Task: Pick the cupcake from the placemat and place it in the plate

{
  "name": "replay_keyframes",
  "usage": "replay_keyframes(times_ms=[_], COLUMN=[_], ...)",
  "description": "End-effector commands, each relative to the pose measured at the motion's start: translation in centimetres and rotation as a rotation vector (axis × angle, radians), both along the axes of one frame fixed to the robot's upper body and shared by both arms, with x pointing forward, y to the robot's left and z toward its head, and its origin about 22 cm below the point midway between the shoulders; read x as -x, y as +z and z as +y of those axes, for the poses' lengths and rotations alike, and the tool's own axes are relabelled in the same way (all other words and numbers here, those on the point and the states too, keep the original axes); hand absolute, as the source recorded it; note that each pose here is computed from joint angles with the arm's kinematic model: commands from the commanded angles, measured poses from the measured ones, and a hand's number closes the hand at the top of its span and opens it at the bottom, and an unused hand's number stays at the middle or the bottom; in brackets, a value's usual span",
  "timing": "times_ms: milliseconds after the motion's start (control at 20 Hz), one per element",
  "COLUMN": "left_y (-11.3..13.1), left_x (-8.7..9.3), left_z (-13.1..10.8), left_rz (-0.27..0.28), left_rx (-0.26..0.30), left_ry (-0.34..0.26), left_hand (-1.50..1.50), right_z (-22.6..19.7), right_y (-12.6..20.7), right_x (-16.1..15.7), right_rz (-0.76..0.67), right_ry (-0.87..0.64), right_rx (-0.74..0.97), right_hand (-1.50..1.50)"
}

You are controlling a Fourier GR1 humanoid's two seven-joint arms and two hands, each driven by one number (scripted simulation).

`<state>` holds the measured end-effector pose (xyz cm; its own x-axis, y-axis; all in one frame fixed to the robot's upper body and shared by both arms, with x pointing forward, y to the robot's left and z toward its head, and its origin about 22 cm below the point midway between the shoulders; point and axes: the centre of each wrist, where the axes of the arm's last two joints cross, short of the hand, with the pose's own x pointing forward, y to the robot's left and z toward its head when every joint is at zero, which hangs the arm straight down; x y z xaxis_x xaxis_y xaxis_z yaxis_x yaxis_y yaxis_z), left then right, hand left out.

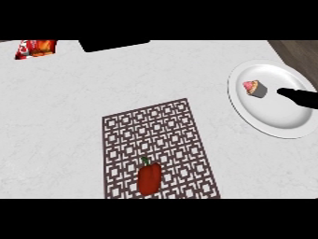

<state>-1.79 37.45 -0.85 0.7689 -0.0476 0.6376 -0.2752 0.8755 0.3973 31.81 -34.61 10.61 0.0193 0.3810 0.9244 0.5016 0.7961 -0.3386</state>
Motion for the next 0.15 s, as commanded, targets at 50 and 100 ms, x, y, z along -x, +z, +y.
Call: replay_keyframes(times_ms=[50,100], left_y=[2.80,2.76], left_x=[-10.08,-9.93], left_z=[-2.92,-2.71], left_rz=[-0.515,-0.509], left_rx=[0.047,0.049], left_ry=[-0.167,-0.175], left_hand=[0.00,0.00], right_z=[-2.31,-2.80], right_y=[-1.37,-1.52], right_x=[1.64,2.10], right_rz=[0.043,0.045], right_ry=[-0.010,-0.010], right_rx=[0.011,0.005], right_hand=[-1.50,-1.50])
